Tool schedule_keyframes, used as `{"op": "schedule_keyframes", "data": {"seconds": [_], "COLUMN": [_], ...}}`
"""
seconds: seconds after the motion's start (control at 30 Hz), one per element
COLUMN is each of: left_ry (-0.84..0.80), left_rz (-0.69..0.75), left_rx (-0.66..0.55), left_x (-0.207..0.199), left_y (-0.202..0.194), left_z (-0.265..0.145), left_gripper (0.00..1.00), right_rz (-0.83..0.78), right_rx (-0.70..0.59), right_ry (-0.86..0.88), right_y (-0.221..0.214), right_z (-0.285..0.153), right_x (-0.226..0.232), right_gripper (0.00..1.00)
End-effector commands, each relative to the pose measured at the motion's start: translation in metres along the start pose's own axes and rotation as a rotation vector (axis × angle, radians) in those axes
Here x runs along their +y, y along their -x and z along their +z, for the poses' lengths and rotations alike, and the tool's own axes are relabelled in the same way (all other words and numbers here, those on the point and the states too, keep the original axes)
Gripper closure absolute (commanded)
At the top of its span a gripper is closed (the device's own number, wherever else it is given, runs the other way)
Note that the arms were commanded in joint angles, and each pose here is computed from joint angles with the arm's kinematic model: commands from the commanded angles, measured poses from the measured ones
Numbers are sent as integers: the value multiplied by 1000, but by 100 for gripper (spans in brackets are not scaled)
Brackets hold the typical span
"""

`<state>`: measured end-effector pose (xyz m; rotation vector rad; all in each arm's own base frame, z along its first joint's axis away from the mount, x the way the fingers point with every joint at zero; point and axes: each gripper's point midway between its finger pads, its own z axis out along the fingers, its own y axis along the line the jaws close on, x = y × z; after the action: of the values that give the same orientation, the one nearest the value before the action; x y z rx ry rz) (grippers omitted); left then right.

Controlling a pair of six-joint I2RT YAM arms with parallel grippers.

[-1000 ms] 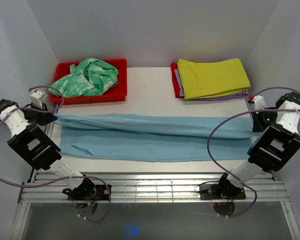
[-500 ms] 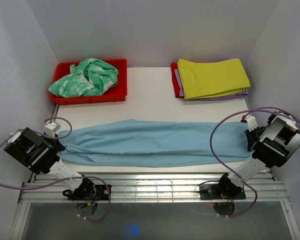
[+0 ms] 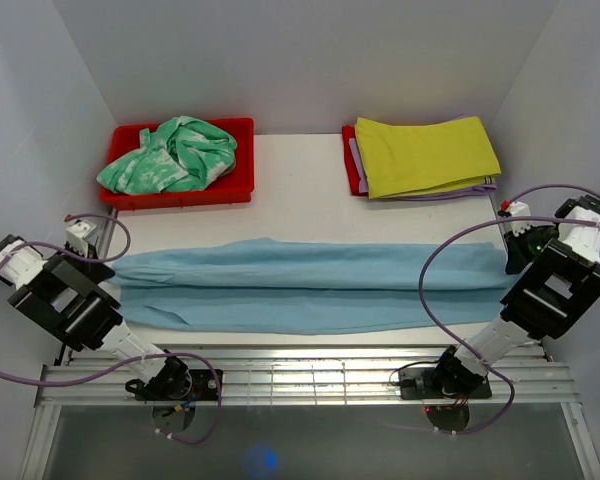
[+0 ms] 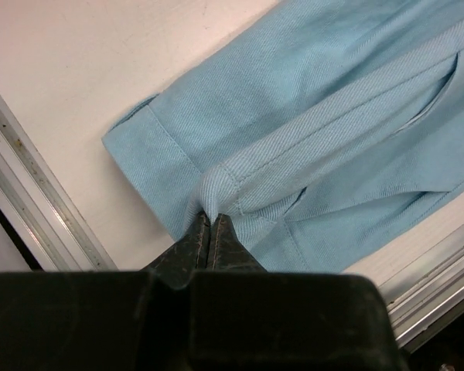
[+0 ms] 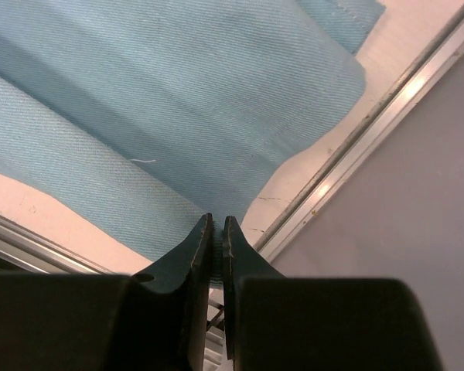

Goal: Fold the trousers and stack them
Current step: Fold the trousers

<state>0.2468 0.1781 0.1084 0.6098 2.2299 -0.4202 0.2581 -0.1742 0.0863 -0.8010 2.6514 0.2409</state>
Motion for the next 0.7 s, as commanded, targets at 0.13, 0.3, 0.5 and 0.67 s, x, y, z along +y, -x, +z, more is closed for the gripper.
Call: {"op": "schedule_keyframes", "data": {"seconds": [0.13,0.3,0.5,0.67], "left_ry": [-43,-29,54,60], "left_rz": [152,112,144,202], "left_rx": [106,234,178,85], "left_x": [-37,-34,-23,-34], "left_y": [-34,-88,-67,-12], "left_z": [-21,-4,-11,-37], "left_gripper": [100,90,13,2], "right_rz": [-113,-106,-97,-92], "right_rx": [21,90,116,22], "right_ry": [-150,-109,-67,-50], "right_y": [-20,-47,-46,-5], "right_z": [-32,-1,10,-19], "right_x": [-26,-17,4,9], "right_gripper": [92,92,32,21]}}
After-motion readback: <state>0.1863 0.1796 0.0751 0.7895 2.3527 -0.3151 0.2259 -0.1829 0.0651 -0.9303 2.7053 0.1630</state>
